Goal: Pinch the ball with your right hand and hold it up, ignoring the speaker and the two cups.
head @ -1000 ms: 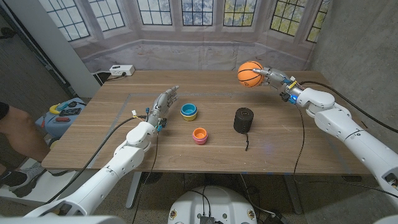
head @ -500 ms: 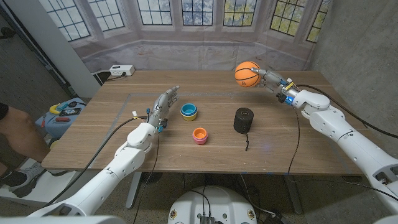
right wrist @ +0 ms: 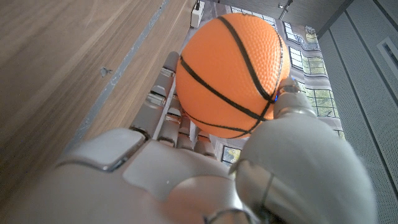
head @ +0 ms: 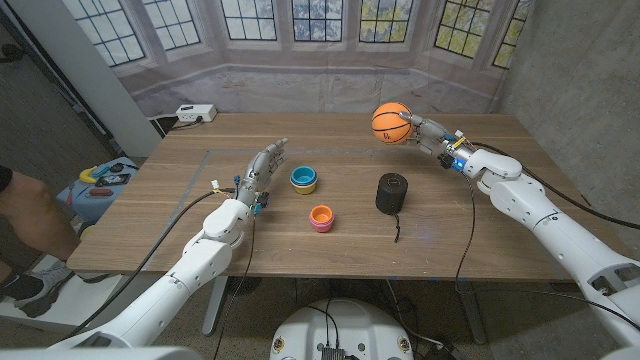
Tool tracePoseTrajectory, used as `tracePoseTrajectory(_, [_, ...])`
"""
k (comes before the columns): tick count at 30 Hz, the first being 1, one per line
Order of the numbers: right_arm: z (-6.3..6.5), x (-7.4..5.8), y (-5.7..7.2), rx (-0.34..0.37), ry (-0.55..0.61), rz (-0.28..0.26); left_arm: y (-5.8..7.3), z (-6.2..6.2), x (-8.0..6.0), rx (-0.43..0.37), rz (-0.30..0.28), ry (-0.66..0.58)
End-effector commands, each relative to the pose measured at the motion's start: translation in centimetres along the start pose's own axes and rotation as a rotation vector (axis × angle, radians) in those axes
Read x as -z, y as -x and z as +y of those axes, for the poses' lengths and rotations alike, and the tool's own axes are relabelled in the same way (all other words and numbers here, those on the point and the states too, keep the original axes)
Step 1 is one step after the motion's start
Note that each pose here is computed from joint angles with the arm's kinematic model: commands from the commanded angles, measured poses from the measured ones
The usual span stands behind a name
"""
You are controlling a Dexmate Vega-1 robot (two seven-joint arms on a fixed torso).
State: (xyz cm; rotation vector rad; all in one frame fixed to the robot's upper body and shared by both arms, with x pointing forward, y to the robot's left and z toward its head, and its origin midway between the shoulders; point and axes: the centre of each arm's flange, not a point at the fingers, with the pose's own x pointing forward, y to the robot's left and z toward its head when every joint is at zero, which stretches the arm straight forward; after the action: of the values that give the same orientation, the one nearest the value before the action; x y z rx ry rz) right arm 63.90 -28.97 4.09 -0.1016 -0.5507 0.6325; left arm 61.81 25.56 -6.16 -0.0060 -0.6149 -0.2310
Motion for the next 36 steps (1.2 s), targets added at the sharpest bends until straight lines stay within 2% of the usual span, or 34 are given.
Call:
tracePoseTrajectory(1, [1.2, 1.0, -1.7, -0.035, -0.053, 0.006, 0.0, 0.5, 0.0, 0.006, -0.006, 0.003])
tracePoseTrajectory(8, [1.8, 1.5, -3.1, -0.058, -0.081, 0.014, -0.4, 0.8, 0.0, 0.01, -0.009, 0.006])
tracePoseTrajectory(15, [2.0, 2.0, -3.8, -0.069, -0.114, 0.012, -0.7, 0.9, 0.0, 0.012, -0.006, 0.009])
tracePoseTrajectory(27, [1.9, 3.2, -3.8, -0.065, -0.158, 0.017, -1.0, 0.6, 0.2, 0.013, 0.002, 0.007])
tracePoseTrajectory(36, [1.4, 3.3, -3.3, -0.052, -0.152, 0.019, -1.0, 0.2, 0.2, 0.019, 0.004, 0.005])
